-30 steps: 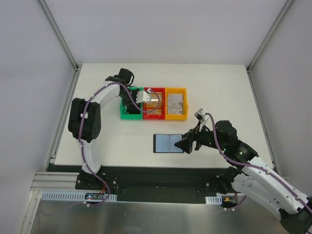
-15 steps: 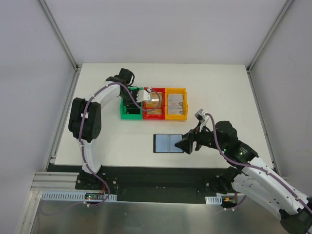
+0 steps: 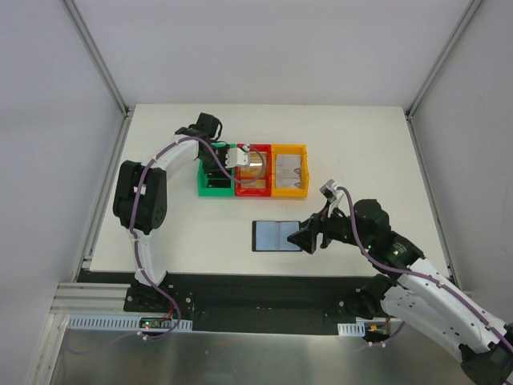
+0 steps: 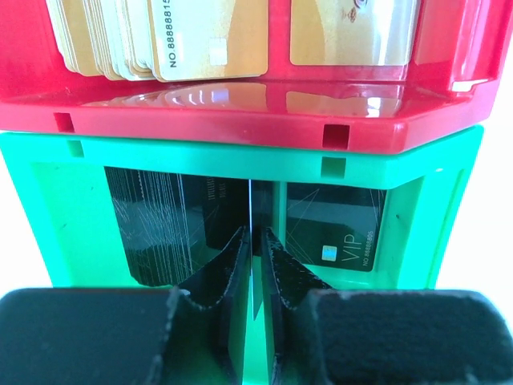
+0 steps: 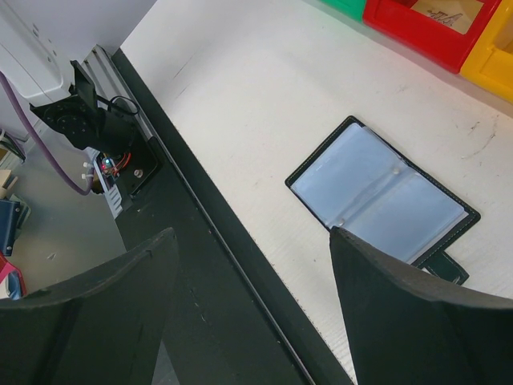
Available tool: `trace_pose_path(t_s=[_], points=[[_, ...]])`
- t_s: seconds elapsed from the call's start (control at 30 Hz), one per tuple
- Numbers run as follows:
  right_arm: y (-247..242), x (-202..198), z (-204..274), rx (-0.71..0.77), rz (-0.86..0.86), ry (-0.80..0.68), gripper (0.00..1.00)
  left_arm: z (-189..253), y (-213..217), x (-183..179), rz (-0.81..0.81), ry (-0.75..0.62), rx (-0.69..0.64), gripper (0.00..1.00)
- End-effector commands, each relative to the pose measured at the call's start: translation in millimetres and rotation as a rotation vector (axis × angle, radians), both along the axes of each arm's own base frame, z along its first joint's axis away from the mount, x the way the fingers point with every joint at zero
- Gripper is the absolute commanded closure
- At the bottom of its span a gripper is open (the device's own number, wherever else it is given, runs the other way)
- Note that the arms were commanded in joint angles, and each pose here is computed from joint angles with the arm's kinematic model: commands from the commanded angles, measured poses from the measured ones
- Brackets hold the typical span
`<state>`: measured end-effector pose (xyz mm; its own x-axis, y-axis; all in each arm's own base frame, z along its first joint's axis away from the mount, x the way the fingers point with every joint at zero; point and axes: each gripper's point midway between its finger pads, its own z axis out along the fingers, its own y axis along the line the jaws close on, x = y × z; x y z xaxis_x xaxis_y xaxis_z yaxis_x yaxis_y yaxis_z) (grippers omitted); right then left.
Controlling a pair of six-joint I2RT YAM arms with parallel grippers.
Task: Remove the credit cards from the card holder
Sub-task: Place the credit card in the storage box.
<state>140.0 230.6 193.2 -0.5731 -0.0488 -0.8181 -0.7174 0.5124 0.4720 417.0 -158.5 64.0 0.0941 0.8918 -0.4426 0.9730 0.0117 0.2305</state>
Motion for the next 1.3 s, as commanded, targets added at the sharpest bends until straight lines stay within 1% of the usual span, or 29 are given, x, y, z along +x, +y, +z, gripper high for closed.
trace_pose_path(t_s=[0.0,0.4,0.6,0.8,0.93,1.03,1.07,1.1,1.2,1.27], points=[[1.1,4.0,8.5,0.029,-0.015,-0.022,0.22,-1.2,-1.5,-0.9,0.008,-0.002,0.011,0.89],[1.0,3.7,9.3,0.033,-0.016,-0.022,0.22,11.9,-1.4,8.9,0.03,-0.05,0.026,0.87],[1.7,3.4,9.1,0.033,-0.014,-0.015,0.22,28.9,-0.5,19.9,0.048,-0.104,0.035,0.85],[2.5,3.8,7.3,0.03,-0.014,-0.006,0.22,63.9,-2.6,34.2,0.075,-0.199,0.041,0.82],[3.0,3.4,9.1,0.035,-0.011,-0.009,0.21,92.6,-5.8,39.3,0.081,-0.278,0.056,0.76],[1.7,5.1,9.1,0.03,-0.019,-0.019,0.21,121.5,-14.2,39.3,0.13,-0.338,0.05,0.72],[1.0,6.0,8.9,0.027,-0.024,-0.024,0.22,131.7,-17.3,37.8,0.157,-0.355,0.04,0.58],[0.0,6.5,8.4,0.02,-0.025,-0.031,0.21,140.1,-20.6,35.4,0.198,-0.366,0.029,0.01],[-5.2,11.3,9.2,-0.006,-0.049,-0.065,0.21,157.3,-25.1,18.1,0.342,-0.371,-0.003,0.01],[-10.4,15.4,9.3,-0.031,-0.072,-0.089,0.2,164.2,-25.8,5.1,0.468,-0.348,-0.06,0.01]])
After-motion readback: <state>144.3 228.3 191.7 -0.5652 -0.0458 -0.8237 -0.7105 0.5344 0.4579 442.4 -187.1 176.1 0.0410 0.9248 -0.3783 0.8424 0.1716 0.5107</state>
